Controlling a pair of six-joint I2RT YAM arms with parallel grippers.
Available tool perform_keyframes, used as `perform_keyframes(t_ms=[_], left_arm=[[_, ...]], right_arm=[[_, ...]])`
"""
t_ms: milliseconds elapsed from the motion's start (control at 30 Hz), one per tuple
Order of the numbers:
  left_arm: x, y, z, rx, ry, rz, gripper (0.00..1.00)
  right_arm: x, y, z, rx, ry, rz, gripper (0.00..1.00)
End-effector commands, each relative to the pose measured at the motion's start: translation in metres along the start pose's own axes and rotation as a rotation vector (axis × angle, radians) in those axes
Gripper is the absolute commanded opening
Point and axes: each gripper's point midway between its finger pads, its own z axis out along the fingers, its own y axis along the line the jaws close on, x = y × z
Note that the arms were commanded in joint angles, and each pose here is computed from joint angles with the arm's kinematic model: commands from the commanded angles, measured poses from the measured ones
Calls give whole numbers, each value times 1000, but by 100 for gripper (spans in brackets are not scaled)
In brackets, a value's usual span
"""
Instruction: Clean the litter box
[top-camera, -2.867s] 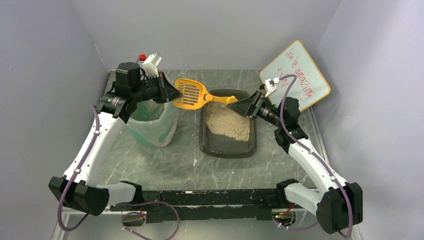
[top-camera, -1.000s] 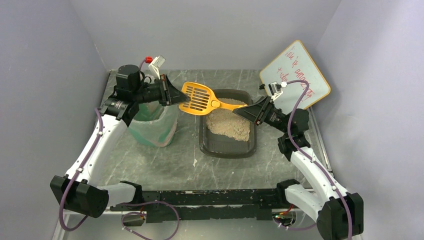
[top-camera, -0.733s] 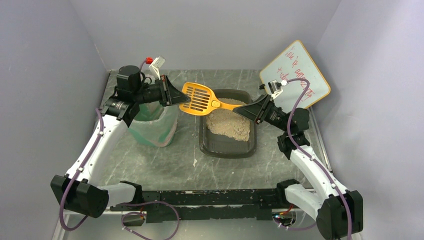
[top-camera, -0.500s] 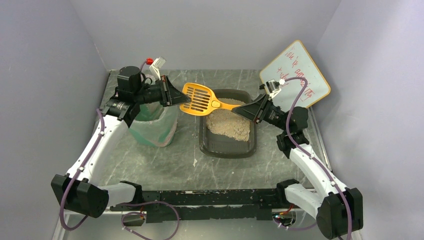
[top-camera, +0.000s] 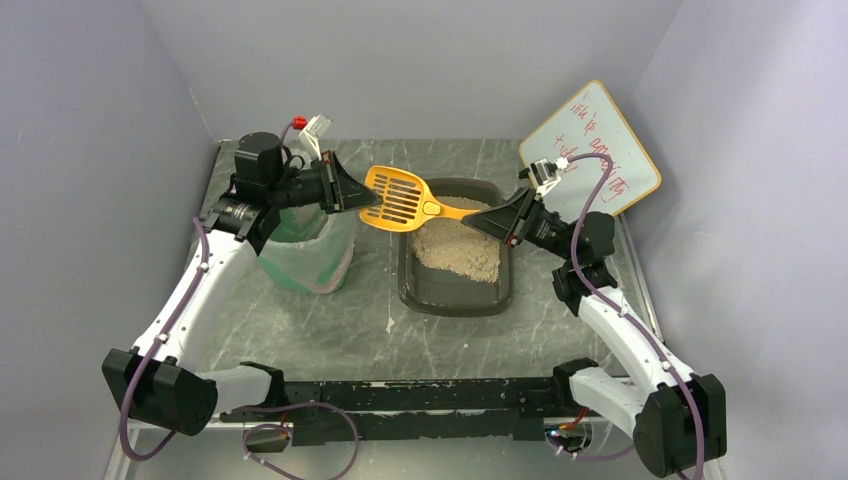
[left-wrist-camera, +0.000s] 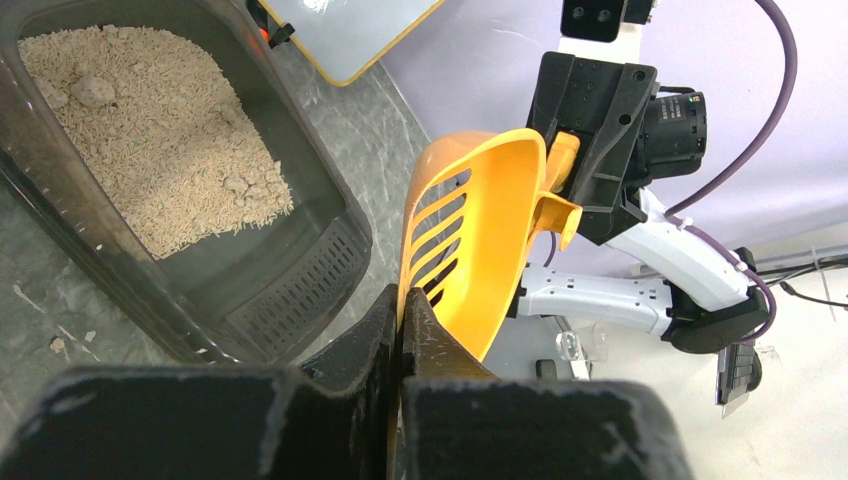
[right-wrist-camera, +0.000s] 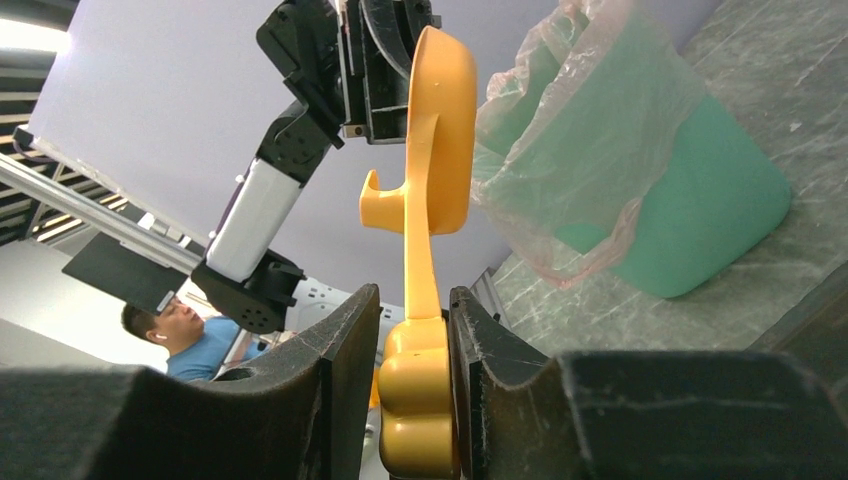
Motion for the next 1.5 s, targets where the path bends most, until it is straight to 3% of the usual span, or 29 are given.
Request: perform_keyframes(t_ms=[0,100,200,467,567,667,733,867,933,1267,1467], left_arm=[[-4,-16,-7,37,-12,60,5],[-4,-16,-7,36,-11,62,5],[-4,-16,-7,35,-10,61,5],[-3,-15,-7,32,-5,54,8],[-3,-16,-8,32,-9,56,25],[-5,-15,-9,16,-16,58,56],[-7,-13,-10,-7,-26,63,71],[-14,-12,-14,-62,-39,89,83],[-19,-11,-17,-101,-52,101,95],[-47,3,-43,-362,-110,194,97],[-46,16,-53,-454,-127,213,97]], right_arm=[[-13,25,2,-45,-40,-91,35],[-14,25,1,-46,-49,-93,28],[-15,27,1,-51,-56,-96,0],[-16,27,0,-48,-76,-99,0],[-18,28,-1,-34,-79,-111,0],[-19,27,-1,-5,-80,-116,0],[-19,27,-2,16,-80,-118,0],[-19,15,-7,134,-71,-105,0],[-20,5,-11,220,-77,-110,0],[-40,-18,-56,616,-181,-195,0],[-28,-36,-77,814,-85,-136,0]])
